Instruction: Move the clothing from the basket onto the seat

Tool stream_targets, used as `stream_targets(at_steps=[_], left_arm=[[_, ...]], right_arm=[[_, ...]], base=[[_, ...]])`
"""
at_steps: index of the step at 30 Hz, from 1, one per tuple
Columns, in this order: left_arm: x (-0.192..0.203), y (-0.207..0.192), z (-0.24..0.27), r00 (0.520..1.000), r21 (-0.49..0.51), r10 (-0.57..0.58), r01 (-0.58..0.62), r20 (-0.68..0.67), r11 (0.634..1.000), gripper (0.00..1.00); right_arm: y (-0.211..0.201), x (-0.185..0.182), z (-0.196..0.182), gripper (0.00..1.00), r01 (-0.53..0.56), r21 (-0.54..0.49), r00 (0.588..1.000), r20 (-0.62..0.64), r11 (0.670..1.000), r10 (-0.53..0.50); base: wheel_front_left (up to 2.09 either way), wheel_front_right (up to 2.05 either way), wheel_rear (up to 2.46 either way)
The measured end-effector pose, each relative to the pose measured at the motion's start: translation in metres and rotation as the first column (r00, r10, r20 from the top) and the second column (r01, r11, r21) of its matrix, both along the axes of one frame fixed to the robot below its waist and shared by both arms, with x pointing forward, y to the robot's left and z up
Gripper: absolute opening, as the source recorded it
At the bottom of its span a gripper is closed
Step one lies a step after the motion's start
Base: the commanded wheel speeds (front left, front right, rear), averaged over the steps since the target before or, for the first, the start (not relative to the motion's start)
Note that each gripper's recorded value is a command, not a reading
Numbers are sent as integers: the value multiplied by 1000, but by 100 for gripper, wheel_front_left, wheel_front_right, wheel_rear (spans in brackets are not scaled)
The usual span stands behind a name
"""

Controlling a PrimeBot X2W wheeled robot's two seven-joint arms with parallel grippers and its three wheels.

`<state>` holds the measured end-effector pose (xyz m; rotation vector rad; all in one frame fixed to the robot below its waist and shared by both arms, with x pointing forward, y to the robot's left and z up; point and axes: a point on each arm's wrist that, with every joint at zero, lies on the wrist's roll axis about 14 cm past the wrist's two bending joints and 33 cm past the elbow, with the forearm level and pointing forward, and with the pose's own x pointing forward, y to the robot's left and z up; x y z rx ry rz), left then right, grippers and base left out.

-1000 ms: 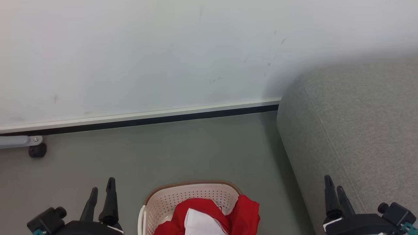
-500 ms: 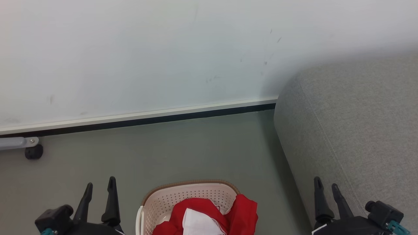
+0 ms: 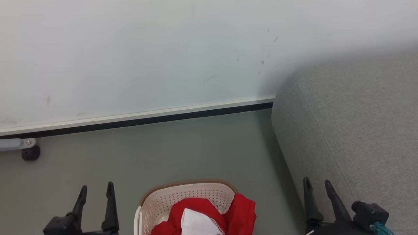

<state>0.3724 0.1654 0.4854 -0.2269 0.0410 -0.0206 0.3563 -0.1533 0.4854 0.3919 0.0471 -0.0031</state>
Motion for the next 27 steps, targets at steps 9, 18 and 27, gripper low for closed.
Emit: stream_targets(at_steps=[9,18,27], left_arm=[[-2,-3,2,999,119,-16,12,35,993,100],[-6,-5,0,999,202,-28,18,47,979,100],[-6,-5,-1,999,192,-17,8,42,981,100]], right_arm=[[5,-2,5,100,-16,-103,999,36,995,20],[11,-3,7,100,-32,-188,997,62,982,44],[11,-3,6,100,-35,-190,997,59,981,47]], base=[[0,0,0],[0,0,0],[0,0,0]])
